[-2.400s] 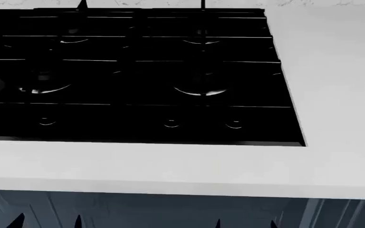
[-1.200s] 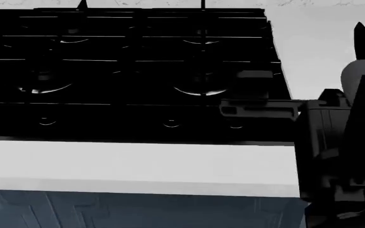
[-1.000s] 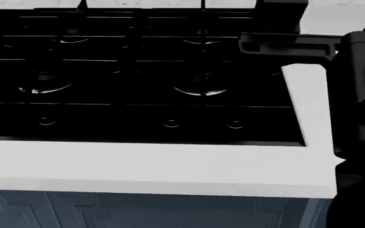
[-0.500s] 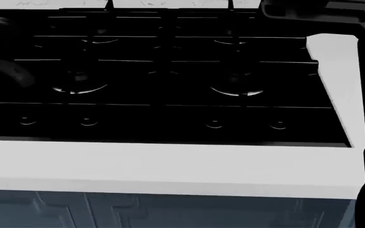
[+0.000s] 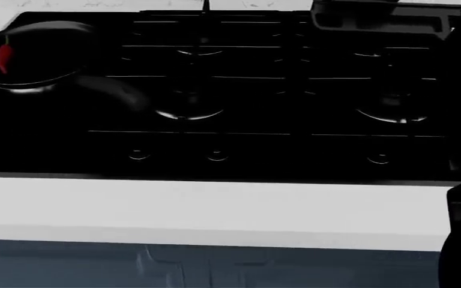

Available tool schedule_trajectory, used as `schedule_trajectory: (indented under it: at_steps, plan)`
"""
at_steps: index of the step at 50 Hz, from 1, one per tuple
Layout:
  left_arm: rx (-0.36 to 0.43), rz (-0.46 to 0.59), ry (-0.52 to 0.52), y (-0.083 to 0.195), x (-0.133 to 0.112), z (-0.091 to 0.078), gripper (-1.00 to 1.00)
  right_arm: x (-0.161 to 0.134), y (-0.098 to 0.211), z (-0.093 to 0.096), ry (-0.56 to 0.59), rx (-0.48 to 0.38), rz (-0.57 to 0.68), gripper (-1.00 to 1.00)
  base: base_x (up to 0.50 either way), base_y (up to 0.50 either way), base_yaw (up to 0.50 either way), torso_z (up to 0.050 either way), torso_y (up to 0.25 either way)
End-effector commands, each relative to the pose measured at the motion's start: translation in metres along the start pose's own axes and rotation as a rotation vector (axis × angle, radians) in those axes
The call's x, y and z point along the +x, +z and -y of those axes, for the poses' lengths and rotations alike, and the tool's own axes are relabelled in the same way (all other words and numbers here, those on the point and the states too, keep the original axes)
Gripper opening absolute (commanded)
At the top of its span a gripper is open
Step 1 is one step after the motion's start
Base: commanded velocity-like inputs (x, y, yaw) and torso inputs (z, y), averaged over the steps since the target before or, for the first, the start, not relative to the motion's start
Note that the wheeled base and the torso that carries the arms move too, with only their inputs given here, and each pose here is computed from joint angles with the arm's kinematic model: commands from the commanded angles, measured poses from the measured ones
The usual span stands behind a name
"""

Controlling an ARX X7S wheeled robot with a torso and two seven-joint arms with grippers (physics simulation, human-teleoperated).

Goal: Pick the chili pepper from the pan and place it on the plate.

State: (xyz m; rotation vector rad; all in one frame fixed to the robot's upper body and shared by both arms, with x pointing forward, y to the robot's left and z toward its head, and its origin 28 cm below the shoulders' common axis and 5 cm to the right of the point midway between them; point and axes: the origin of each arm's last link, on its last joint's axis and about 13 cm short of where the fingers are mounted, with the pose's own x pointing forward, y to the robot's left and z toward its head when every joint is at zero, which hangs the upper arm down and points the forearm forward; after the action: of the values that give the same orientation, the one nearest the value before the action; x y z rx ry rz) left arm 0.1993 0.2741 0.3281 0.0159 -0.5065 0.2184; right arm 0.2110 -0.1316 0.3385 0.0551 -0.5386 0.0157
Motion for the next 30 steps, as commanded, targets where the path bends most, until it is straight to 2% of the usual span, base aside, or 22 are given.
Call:
schedule_trajectory:
  at_steps: [1, 30]
  plan:
    - [-0.002, -0.001, 0.004, -0.0005, -0.0008, -0.0011, 1.0, -0.0002, 0.0002, -0.0011, 0.009, 0.001, -0.004, 1.0, 0.0, 0.5, 0.0, 0.0, 0.0]
    - [0.002, 0.003, -0.001, 0.0015, -0.0039, -0.0006, 1.0, -0.0043, 0.0019, -0.0013, 0.016, 0.003, -0.005, 1.0, 0.0, 0.5, 0.0, 0.0, 0.0]
